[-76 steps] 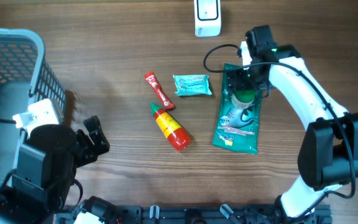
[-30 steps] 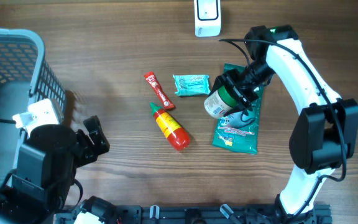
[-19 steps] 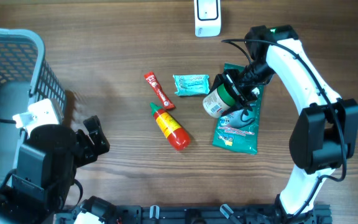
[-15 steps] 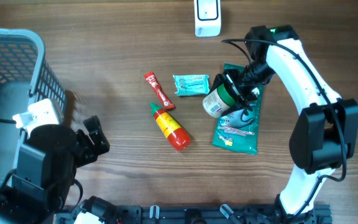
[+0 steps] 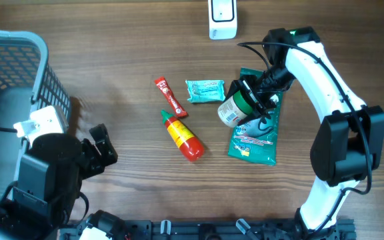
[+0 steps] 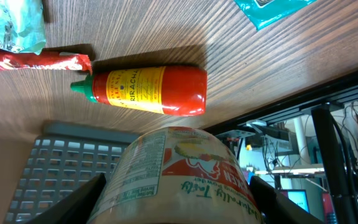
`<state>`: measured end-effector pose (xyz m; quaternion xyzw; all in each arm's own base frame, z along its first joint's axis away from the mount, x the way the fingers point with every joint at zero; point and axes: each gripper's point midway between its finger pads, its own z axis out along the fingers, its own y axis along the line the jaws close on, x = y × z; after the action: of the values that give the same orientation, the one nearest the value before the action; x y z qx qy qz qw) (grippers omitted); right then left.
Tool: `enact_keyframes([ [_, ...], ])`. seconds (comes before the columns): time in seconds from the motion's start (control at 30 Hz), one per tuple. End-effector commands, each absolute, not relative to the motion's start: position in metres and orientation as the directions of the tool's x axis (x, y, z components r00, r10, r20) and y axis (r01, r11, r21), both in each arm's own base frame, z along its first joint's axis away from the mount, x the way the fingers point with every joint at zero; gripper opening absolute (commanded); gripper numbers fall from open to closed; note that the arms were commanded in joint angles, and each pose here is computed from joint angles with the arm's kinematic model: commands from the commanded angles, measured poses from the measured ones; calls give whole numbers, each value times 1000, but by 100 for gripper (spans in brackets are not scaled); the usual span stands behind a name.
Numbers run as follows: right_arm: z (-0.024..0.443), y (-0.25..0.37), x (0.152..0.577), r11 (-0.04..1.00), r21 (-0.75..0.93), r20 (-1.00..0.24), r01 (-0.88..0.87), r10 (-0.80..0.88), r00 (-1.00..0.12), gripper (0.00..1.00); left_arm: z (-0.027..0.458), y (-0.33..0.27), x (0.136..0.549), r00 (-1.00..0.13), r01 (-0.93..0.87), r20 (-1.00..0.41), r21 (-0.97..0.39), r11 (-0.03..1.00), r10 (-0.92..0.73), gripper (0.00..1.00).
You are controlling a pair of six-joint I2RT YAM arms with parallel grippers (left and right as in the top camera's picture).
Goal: Scan the item barcode
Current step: 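Lift the jar with the right gripper up to the white scanner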
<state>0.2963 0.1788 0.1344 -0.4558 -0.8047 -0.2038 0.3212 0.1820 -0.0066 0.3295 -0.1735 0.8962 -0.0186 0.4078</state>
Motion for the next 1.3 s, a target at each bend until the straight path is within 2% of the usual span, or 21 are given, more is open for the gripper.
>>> enact_keyframes([
  [0.0,144,184,299,519,90,707,850,568,-421,57,330,-5,183,-600,-307,-727,-174,936,-332,100],
  [0.07,138,177,300,537,83,672,839,592,-446,56,330,-5,183,-600,-307,-727,-174,936,-332,100],
  [0.1,134,173,303,557,95,645,825,597,-477,50,330,-5,183,-600,-307,-727,-174,936,-332,100],
  [0.17,124,168,321,620,198,555,759,568,-608,48,330,-5,183,-600,-307,-727,-174,936,-332,100],
  [0.23,119,169,346,675,326,448,662,506,-737,34,330,-5,183,-600,-307,-727,-174,936,-332,100],
  [0.27,117,169,362,696,387,374,604,481,-793,31,330,-5,183,-600,-307,-727,-174,936,-332,100],
  [0.3,117,169,374,714,428,313,554,458,-832,31,330,-5,183,-600,-307,-727,-174,936,-332,100],
  [0.4,122,169,412,738,530,130,418,416,-900,44,330,-5,183,-600,-307,-727,-174,936,-332,100],
  [0.47,133,167,433,746,580,16,328,392,-920,45,330,-5,183,-600,-307,-727,-174,936,-332,100],
  [0.57,156,144,453,798,536,-163,275,418,-894,46,330,-5,183,-600,-307,-727,-174,936,-332,100],
  [0.67,199,122,453,830,491,-315,264,452,-835,45,330,-5,183,-600,-307,-727,-174,936,-332,100],
  [0.83,247,106,438,861,435,-455,264,463,-760,45,330,-5,183,-600,-307,-727,-174,936,-332,100],
  [0.97,254,101,464,885,369,-599,282,459,-656,47,330,-5,183,-600,-307,-727,-174,936,-332,100],
  [1.07,256,106,493,882,394,-663,257,467,-586,50,330,-5,183,-600,-307,-727,-174,936,-332,100],
  [1.27,219,127,568,894,419,-749,161,440,-496,50,330,-5,183,-600,-307,-727,-174,936,-332,100],
])
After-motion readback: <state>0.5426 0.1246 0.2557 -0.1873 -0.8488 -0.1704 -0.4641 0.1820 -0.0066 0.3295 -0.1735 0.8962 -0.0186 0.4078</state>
